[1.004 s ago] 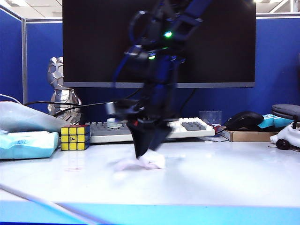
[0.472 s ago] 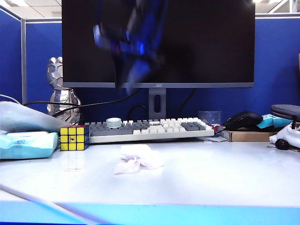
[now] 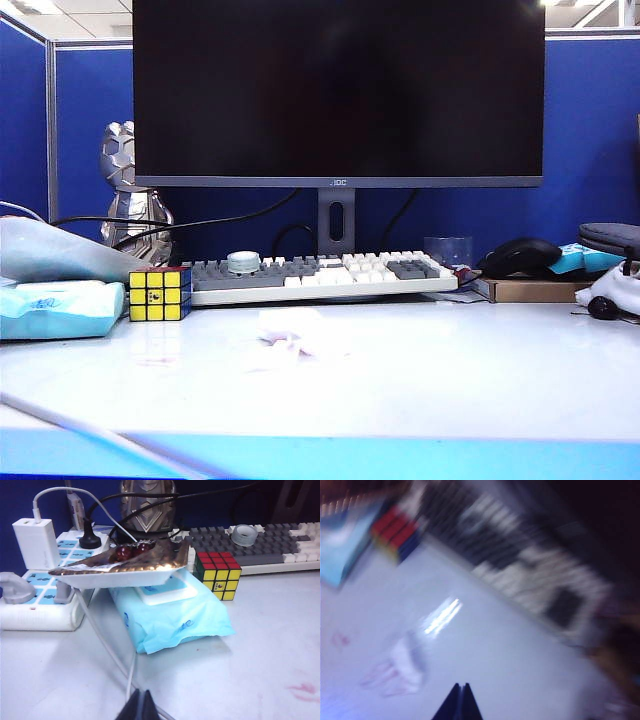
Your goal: Use the wet wipes on the table to wipe the cherry juice off the table, then put the wipes back on the table.
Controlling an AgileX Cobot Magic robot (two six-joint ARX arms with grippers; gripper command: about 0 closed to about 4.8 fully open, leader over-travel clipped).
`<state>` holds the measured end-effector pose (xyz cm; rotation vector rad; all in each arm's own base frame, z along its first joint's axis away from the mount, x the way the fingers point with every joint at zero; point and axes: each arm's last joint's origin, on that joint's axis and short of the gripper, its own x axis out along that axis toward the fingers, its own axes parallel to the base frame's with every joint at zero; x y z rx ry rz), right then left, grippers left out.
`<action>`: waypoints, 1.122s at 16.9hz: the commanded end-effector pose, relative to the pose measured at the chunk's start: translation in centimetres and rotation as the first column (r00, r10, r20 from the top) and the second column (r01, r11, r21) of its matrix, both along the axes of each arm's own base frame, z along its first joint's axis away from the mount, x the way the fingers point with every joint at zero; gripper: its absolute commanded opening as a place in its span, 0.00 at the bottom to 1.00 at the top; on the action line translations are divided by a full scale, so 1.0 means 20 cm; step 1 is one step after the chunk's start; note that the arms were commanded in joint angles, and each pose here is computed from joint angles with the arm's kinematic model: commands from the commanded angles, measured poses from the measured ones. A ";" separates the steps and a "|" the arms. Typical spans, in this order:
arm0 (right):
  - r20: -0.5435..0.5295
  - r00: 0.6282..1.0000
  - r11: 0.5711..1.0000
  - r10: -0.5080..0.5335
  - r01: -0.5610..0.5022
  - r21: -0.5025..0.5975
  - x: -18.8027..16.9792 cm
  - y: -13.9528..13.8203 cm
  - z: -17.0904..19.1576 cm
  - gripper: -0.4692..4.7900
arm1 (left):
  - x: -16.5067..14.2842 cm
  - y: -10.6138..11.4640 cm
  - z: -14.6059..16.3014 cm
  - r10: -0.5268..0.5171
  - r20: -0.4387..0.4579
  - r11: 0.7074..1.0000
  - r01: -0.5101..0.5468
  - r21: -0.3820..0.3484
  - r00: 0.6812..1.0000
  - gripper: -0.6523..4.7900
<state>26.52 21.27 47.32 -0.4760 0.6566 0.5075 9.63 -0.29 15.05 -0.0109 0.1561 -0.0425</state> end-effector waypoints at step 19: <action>0.297 0.923 0.930 -0.243 0.135 0.343 -0.75 -0.72 -0.82 0.08 | 0.00 0.00 -0.01 -0.009 -0.007 1.000 0.009 0.007 1.000 0.13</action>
